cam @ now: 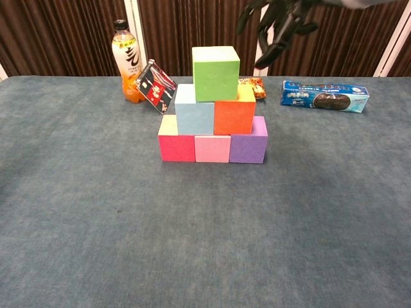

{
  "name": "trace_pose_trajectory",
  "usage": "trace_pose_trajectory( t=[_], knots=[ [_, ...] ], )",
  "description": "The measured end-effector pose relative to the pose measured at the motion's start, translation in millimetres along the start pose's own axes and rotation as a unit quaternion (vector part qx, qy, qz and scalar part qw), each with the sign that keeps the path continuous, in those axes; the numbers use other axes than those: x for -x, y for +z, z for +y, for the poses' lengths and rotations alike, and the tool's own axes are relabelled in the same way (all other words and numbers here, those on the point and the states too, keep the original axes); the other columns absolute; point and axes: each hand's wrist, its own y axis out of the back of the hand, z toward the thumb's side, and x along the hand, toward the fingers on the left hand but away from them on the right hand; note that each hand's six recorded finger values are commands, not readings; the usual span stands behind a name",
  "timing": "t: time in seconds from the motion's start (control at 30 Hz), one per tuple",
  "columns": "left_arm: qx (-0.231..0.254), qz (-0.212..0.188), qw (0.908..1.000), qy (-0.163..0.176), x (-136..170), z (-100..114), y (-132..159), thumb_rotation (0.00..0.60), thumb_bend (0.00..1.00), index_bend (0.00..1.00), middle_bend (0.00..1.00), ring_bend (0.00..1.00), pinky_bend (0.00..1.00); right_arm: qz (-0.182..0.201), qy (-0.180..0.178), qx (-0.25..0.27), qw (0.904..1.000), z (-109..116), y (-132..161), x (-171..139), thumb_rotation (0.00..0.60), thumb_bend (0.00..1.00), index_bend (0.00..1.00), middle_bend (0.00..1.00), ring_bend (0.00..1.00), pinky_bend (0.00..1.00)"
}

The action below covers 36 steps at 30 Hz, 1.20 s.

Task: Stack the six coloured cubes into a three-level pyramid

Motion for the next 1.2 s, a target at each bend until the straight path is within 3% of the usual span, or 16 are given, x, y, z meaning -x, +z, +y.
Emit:
trace_pose_trajectory(
  t=[0.1,0.2,0.33,0.37,0.67,1.2],
  knots=[
    [0.000,0.000,1.0000,0.001,0.4,0.4,0.8,0.600,0.30,0.00,0.00,0.00,0.07,0.005,-0.004,-0.013,0.9999,10.9,-3.6,-14.3,0.572,0.51,0.34,0.65,0.72,0.99],
    [-0.001,-0.001,1.0000,0.001,0.4,0.4,2.2,0.600,0.30,0.00,0.00,0.00,0.07,0.014,0.002,-0.019,0.9997,14.1,-3.2,-25.0,0.452,0.65,0.37,0.65,0.73,1.00],
    [-0.002,-0.002,1.0000,0.001,0.3,-0.1,4.3,0.600,0.30,0.00,0.00,0.00,0.07,0.024,0.021,-0.018,0.9993,9.2,-1.0,-28.6,0.257,0.76,0.38,0.65,0.73,1.00],
    [-0.003,-0.002,1.0000,0.000,0.3,-0.3,4.6,0.600,0.30,0.00,0.00,0.00,0.07,0.026,0.025,-0.018,0.9992,7.7,-0.2,-28.7,0.231,0.77,0.39,0.65,0.73,1.00],
    [-0.003,-0.001,1.0000,0.002,2.2,0.8,3.9,0.600,0.30,0.00,0.00,0.00,0.07,0.032,0.034,-0.021,0.9987,7.0,4.4,-31.8,0.199,0.78,0.39,0.65,0.73,1.00],
    [-0.002,-0.001,1.0000,0.001,2.3,0.0,3.4,0.600,0.30,0.00,0.00,0.00,0.06,0.026,0.057,-0.051,0.9967,2.0,9.3,-33.7,0.201,0.78,0.38,0.65,0.73,1.00]
  ],
)
